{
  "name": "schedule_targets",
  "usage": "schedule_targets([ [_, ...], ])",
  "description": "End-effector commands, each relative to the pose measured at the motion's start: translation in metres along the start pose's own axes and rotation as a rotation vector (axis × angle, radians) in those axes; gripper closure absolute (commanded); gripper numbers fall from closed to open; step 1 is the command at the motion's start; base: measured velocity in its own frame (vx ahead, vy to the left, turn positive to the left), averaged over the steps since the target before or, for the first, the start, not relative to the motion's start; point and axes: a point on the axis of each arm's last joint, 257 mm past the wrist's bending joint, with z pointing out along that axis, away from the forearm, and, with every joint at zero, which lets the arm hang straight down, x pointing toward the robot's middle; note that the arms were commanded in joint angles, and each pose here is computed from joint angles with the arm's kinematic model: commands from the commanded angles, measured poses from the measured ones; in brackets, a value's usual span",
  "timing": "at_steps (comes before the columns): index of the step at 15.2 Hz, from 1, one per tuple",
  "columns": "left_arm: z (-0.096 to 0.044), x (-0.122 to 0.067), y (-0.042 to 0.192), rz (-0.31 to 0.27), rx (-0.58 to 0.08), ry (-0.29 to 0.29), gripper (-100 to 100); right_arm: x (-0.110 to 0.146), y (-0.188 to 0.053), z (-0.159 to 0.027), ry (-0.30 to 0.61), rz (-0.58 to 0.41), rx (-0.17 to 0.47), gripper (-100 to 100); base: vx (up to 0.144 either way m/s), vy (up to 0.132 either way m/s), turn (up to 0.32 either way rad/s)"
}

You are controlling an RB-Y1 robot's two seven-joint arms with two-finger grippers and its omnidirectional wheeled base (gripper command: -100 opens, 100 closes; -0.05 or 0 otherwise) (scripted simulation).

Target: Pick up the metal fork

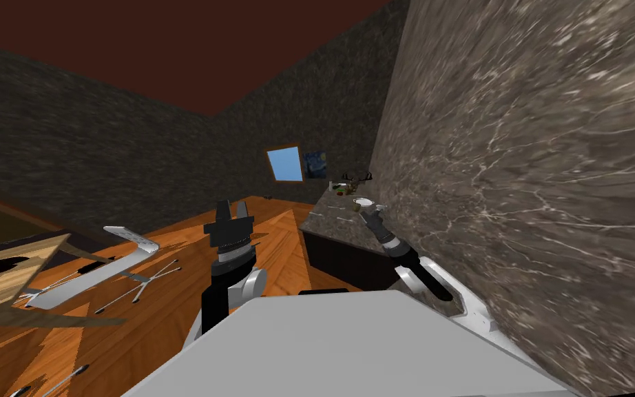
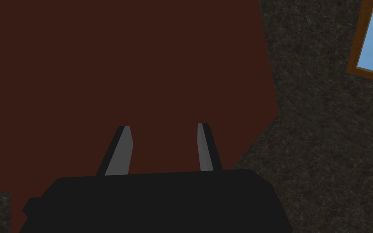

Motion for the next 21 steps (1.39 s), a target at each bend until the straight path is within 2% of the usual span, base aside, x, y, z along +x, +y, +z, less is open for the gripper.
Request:
schedule_targets([
  [1, 0.000, 0.000, 0.000, 0.000, 0.000, 0.000, 0, 0.007, -0.013, -0.003, 0.060, -0.043, 0.015, -100, -0.023, 0.058, 0.141],
  [3, 0.000, 0.000, 0.000, 0.000, 0.000, 0.000, 0, 0.008, -0.013, -0.004, 0.082, -0.055, 0.014, -100, -0.022, 0.057, 0.105],
  [4, 0.000, 0.000, 0.000, 0.000, 0.000, 0.000, 0, 0.014, -0.026, -0.008, 0.129, -0.091, 0.029, -100, -0.013, 0.060, 0.175],
  [6, 0.000, 0.000, 0.000, 0.000, 0.000, 0.000, 0, 0.014, -0.026, -0.009, 0.149, -0.104, 0.028, -100, -0.013, 0.060, 0.115],
  [7, 0.000, 0.000, 0.000, 0.000, 0.000, 0.000, 0, 0.020, -0.040, -0.014, 0.198, -0.141, 0.045, -100, -0.011, 0.068, 0.133],
  [9, 0.000, 0.000, 0.000, 0.000, 0.000, 0.000, 0, 0.019, -0.040, -0.015, 0.217, -0.154, 0.044, -100, -0.013, 0.056, 0.108],
  [10, 0.000, 0.000, 0.000, 0.000, 0.000, 0.000, 0, 0.024, -0.055, -0.022, 0.266, -0.192, 0.064, -100, -0.002, 0.065, 0.167],
  [12, 0.000, 0.000, 0.000, 0.000, 0.000, 0.000, 0, 0.023, -0.055, -0.023, 0.286, -0.205, 0.062, -100, 0.002, 0.068, 0.112],
  [13, 0.000, 0.000, 0.000, 0.000, 0.000, 0.000, 0, 0.027, -0.071, -0.031, 0.337, -0.245, 0.084, -100, -0.001, 0.072, 0.133],
  [15, 0.000, 0.000, 0.000, 0.000, 0.000, 0.000, 0, 0.026, -0.071, -0.032, 0.356, -0.258, 0.082, -100, -0.002, 0.060, 0.107],
  [16, 0.000, 0.000, 0.000, 0.000, 0.000, 0.000, 0, 0.028, -0.087, -0.042, 0.407, -0.298, 0.106, -100, -0.002, 0.071, 0.184],
  [18, 0.000, 0.000, 0.000, 0.000, 0.000, 0.000, 0, 0.026, -0.088, -0.043, 0.426, -0.312, 0.105, -100, 0.003, 0.062, 0.101],
  [19, 0.000, 0.000, 0.000, 0.000, 0.000, 0.000, 0, 0.028, -0.105, -0.055, 0.479, -0.353, 0.131, -100, 0.012, 0.063, 0.138],
  [21, 0.000, 0.000, 0.000, 0.000, 0.000, 0.000, 0, 0.026, -0.106, -0.055, 0.496, -0.366, 0.130, -100, 0.017, 0.064, 0.104],
])
